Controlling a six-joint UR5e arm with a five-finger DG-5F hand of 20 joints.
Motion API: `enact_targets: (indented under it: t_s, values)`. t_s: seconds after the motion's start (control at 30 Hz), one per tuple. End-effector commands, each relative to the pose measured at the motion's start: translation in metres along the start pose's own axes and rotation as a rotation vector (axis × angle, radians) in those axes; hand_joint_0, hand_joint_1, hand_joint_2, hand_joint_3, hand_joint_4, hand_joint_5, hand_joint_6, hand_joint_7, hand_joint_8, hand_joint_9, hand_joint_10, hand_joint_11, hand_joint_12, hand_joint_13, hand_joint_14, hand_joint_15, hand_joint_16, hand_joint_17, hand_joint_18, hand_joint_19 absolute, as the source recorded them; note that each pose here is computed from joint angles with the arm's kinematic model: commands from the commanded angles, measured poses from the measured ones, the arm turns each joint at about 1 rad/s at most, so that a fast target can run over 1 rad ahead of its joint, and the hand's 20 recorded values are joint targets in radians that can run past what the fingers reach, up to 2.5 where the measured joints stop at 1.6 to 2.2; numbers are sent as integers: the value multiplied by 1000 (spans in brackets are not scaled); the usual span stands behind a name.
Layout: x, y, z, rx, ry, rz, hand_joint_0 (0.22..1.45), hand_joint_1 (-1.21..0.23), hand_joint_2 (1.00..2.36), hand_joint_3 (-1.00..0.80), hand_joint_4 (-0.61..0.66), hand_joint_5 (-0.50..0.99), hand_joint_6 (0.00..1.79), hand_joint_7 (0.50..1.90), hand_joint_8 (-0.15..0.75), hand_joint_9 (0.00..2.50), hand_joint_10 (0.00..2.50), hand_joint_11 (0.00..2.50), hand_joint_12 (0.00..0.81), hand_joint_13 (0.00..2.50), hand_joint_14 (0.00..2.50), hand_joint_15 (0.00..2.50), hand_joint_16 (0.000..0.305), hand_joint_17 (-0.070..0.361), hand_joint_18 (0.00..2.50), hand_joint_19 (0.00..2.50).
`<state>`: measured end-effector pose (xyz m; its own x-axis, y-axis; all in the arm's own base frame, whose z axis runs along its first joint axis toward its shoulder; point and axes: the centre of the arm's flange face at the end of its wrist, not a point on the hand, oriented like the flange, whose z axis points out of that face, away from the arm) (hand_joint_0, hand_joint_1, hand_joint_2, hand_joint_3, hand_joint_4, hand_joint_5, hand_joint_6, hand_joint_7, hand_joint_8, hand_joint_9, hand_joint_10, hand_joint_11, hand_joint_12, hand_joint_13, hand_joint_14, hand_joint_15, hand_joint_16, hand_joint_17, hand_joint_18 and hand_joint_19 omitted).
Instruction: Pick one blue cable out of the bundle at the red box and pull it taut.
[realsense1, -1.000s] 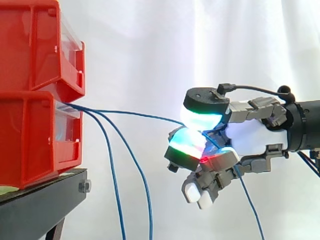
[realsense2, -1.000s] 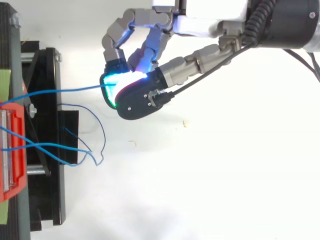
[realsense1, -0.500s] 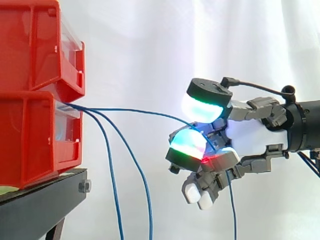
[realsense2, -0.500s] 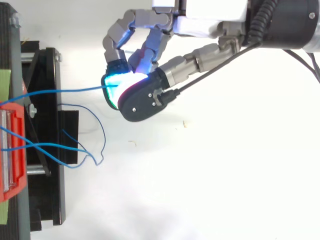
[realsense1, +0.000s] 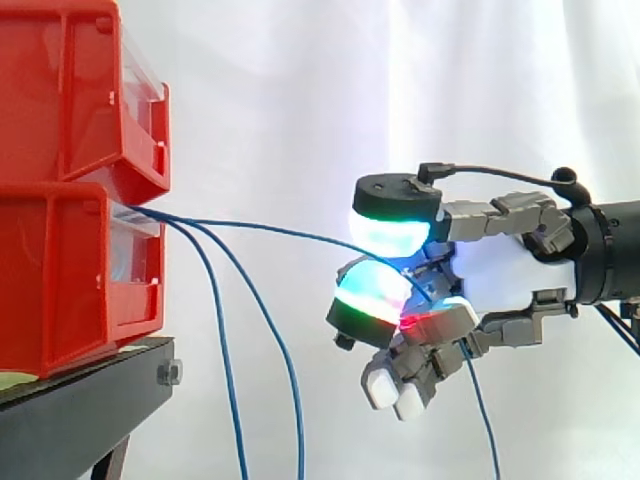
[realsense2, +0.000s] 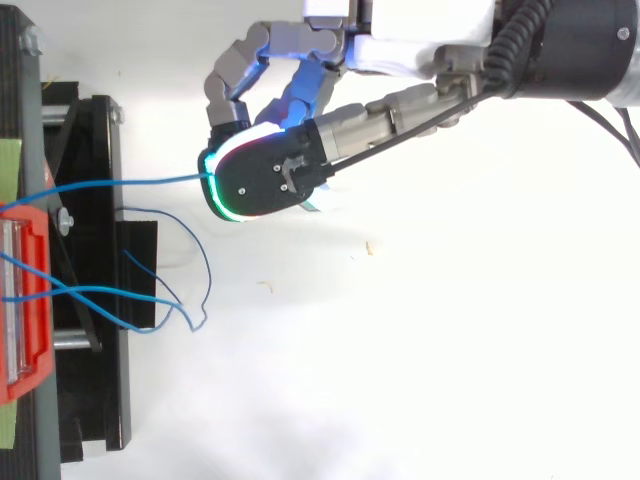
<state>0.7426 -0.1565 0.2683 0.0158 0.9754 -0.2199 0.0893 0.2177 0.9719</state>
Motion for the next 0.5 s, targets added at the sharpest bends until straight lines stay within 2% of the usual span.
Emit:
enact_targets:
  t_s: [0.0, 0.23, 0.47]
  values:
    - [1, 0, 0, 0, 1, 0, 588, -594, 1006, -113, 216, -120, 835, 955, 426, 1261, 5, 1292, 449, 824, 14, 446, 67, 152, 790, 410]
    - [1, 1, 0, -1, 1, 0, 568, -731, 1005, -95, 251, -132, 849, 993, 434, 1251, 4, 1293, 460, 822, 15, 448, 69, 156, 804, 401]
    - [1, 1, 0, -1, 1, 0, 575, -774, 1009, -104, 235, -137, 860, 1022, 424, 1237, 5, 1292, 447, 807, 14, 440, 67, 150, 779, 404]
